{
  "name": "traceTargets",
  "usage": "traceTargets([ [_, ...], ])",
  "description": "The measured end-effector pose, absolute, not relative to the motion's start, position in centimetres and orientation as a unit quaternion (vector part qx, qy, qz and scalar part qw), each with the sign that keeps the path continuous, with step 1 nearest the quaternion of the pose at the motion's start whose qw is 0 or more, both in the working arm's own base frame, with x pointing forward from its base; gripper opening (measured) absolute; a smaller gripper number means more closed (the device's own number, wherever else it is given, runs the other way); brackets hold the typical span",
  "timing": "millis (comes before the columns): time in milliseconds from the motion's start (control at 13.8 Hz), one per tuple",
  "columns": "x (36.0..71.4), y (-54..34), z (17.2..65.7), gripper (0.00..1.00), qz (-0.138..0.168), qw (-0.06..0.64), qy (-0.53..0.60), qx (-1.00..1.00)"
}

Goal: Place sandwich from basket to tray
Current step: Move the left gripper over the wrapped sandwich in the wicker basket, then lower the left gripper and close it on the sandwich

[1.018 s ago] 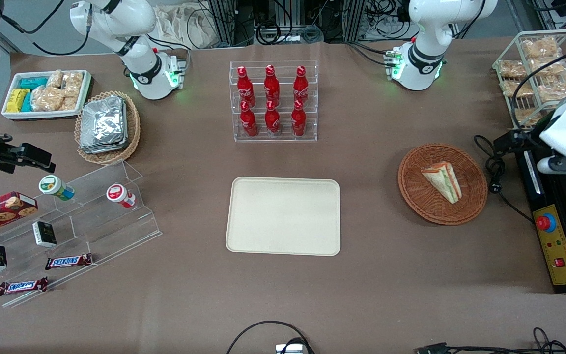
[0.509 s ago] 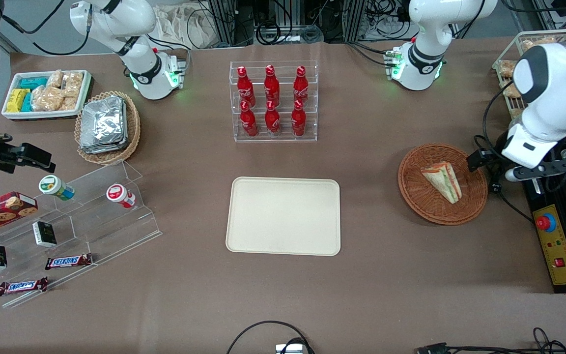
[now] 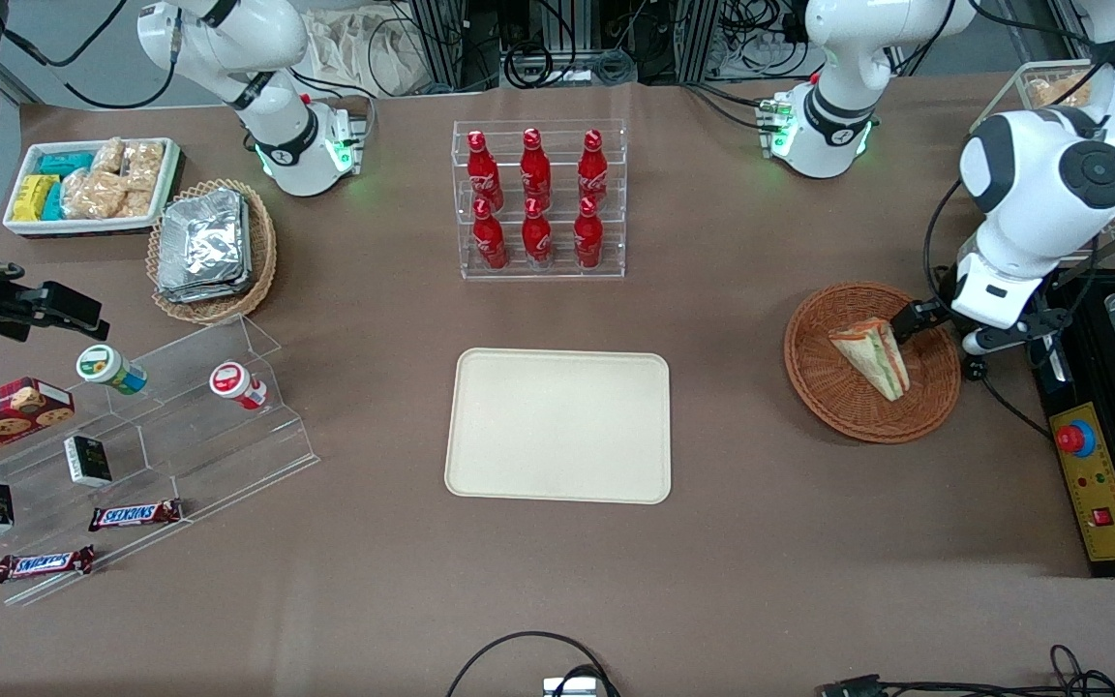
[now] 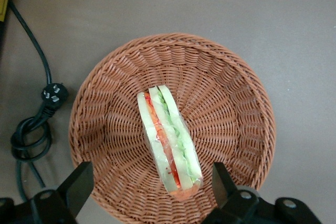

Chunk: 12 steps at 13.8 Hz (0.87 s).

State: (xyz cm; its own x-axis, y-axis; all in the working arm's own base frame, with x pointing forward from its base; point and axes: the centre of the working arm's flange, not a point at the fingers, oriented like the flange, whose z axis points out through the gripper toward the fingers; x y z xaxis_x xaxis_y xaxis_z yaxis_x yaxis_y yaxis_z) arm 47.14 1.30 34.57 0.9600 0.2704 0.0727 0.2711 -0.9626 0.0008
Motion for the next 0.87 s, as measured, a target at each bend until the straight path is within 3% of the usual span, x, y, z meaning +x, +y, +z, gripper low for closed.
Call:
traceTargets([
  [873, 45.8, 1.0, 29.1, 1.0, -0.05, -0.005, -0.191, -0.98],
])
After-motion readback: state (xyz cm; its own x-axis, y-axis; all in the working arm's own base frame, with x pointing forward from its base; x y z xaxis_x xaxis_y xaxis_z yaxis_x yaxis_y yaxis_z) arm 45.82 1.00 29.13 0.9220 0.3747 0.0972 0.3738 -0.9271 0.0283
